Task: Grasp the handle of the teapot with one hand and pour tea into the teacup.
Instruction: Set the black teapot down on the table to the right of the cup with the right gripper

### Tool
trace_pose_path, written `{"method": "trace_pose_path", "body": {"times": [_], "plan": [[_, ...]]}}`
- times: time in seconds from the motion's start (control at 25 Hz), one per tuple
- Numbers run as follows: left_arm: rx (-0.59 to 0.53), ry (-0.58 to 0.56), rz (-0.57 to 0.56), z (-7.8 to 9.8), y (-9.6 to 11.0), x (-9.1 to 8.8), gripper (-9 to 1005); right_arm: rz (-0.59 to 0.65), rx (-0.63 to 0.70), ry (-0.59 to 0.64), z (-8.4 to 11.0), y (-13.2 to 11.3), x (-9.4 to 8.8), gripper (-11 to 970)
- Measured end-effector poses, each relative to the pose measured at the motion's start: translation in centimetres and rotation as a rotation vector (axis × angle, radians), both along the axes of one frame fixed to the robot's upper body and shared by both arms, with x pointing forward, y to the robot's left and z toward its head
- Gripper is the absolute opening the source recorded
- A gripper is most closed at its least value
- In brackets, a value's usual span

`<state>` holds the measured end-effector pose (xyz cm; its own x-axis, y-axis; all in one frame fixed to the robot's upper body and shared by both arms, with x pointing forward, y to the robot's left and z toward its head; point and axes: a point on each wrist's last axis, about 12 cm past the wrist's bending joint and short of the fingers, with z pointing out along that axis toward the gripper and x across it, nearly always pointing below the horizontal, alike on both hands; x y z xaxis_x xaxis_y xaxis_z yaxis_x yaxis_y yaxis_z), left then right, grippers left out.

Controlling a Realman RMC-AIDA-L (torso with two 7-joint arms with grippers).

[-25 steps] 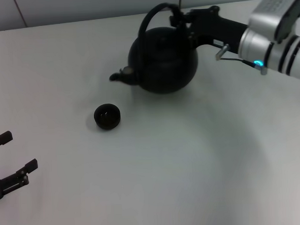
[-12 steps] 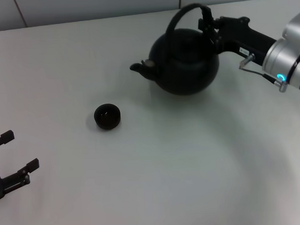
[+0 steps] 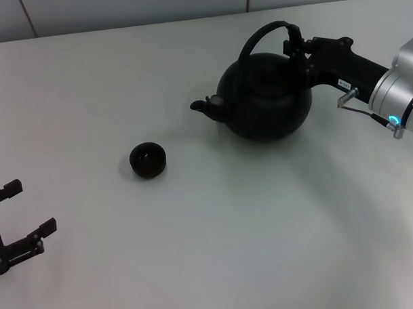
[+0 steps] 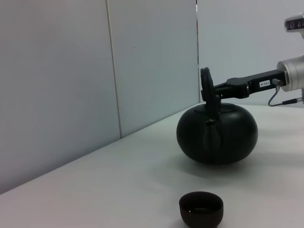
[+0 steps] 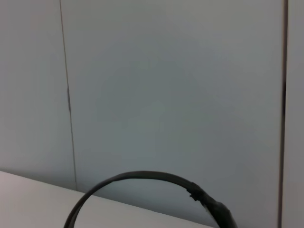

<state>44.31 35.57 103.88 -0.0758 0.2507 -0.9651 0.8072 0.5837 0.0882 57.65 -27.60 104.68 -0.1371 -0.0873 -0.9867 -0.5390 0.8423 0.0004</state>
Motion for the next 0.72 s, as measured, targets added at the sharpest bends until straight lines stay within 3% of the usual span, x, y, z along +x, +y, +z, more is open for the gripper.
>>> {"method": "trace_pose_path", "body": {"times": [0.64,0.72], "plan": [[-0.007,0.001,0.000,-0.05,-0.07,-0.20,859,0.002,-0.014,0.022,-0.41,0.38,0.09,87],[-0.007,0.002,0.000,-0.06,-0.05,-0.24,859,-0.001,-0.011,0.023,-0.44,0.32,0.05,124]]}}
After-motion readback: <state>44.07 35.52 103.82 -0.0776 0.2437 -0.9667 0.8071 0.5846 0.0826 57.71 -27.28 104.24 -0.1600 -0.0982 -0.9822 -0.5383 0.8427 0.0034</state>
